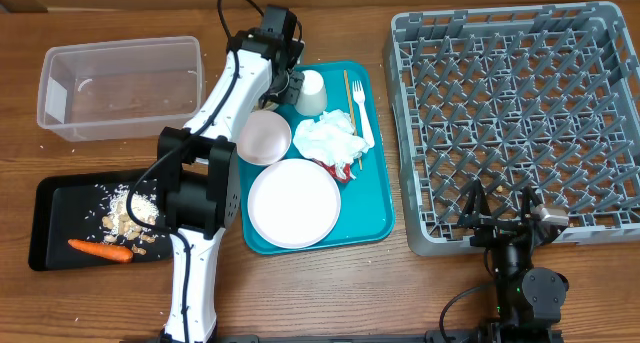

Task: Sort waste into correct bins and load items into the dishwasher rack
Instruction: 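Grip the rim of the other white bowl with the left gripper, then carry the bowl over the black tray and tip out its rice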

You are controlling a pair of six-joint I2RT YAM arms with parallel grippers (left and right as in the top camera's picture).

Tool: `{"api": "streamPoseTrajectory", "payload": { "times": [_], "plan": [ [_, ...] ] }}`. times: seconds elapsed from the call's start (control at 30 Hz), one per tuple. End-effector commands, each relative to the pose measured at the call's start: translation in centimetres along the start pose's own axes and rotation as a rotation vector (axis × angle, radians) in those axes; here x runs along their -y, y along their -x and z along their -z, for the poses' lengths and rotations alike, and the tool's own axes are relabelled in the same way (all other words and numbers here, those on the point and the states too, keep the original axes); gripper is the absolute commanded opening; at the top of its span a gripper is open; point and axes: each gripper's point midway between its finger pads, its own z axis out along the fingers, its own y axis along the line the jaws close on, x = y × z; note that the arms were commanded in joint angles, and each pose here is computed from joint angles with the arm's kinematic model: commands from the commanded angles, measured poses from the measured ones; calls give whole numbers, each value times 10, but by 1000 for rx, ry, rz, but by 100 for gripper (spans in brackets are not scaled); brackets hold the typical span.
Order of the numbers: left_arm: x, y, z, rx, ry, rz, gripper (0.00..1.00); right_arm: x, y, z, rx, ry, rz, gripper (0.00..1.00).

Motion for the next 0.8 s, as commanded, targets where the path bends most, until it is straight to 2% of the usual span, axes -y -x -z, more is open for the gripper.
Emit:
{"api": "streamPoseTrajectory", "payload": {
  "times": [0.0, 0.27, 0.4, 0.53, 0.6, 0.77],
  "plan": [
    [1, 32, 28, 92, -26, 45, 4, 1, -2, 0, 3, -1, 6, 100],
    [3, 74, 115, 234, -67, 98, 4, 1, -2, 0, 3, -1, 6, 100],
    [-1, 55, 168, 193, -81, 231, 4, 1, -2, 0, 3, -1, 6, 100],
    [-38, 30, 228, 210, 5, 369, 4, 1, -2, 0, 3, -1, 6, 100],
    [-57, 19, 244, 218, 47, 423, 4, 1, -2, 0, 3, -1, 6, 100],
    [-76, 13, 282, 294, -1, 525, 4, 1, -2, 0, 3, -1, 6, 100]
  ]
}}
